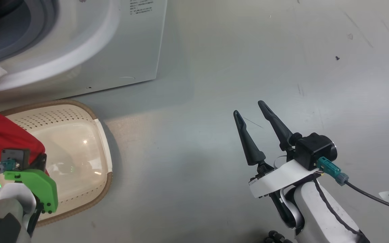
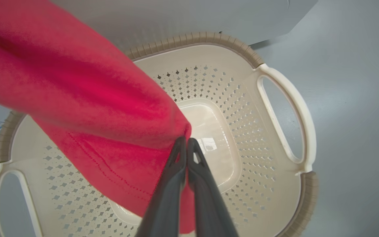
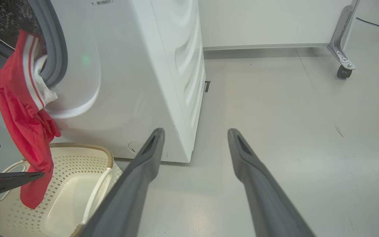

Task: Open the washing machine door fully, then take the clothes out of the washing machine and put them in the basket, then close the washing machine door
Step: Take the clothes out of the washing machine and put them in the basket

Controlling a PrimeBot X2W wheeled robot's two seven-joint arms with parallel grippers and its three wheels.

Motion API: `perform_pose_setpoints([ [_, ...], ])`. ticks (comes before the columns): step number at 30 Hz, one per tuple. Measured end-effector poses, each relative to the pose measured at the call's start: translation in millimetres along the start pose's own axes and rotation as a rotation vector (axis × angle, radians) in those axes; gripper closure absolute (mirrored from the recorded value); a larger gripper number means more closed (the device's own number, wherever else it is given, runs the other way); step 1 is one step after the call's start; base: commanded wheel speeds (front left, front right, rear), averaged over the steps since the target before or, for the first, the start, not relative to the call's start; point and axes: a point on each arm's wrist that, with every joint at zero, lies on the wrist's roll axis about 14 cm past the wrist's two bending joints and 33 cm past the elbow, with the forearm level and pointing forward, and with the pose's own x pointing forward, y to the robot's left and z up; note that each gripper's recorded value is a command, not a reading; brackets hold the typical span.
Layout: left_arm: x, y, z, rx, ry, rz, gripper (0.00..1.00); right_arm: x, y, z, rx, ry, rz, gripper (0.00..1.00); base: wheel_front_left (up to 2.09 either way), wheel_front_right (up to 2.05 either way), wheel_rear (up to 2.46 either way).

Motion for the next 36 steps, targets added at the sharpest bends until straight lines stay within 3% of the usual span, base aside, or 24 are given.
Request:
perform_pose_setpoints([
  [14, 31, -16, -5, -0.006, 0.025, -0.046, 1.0, 4, -16, -8, 0.0, 0.022, -0.057, 0.0, 0.0, 0.0, 0.0],
  [15, 31, -17, -5, -0.01, 0.024, -0.048, 0.94, 4, -17, -8, -0.001, 0.022, -0.062, 0.0, 0.0, 0.0, 0.0],
  [16, 31, -18, -5, -0.018, 0.026, -0.047, 0.58, 4, -17, -8, -0.001, 0.021, -0.064, 0.0, 0.0, 0.0, 0.0],
  [17, 31, -20, -5, -0.034, 0.023, -0.046, 0.0, 5, -17, -7, -0.001, 0.019, -0.064, 0.0, 0.0, 0.0, 0.0],
  [23, 24, -22, -7, -0.055, 0.024, -0.037, 0.0, 6, -15, -1, -0.003, 0.001, -0.062, 0.0, 0.0, 0.0, 0.0],
  [36, -3, -19, 33, -0.065, -0.149, -0.007, 0.0, 9, -3, 22, -0.012, -0.061, -0.026, 0.0, 0.0, 0.0, 0.0],
])
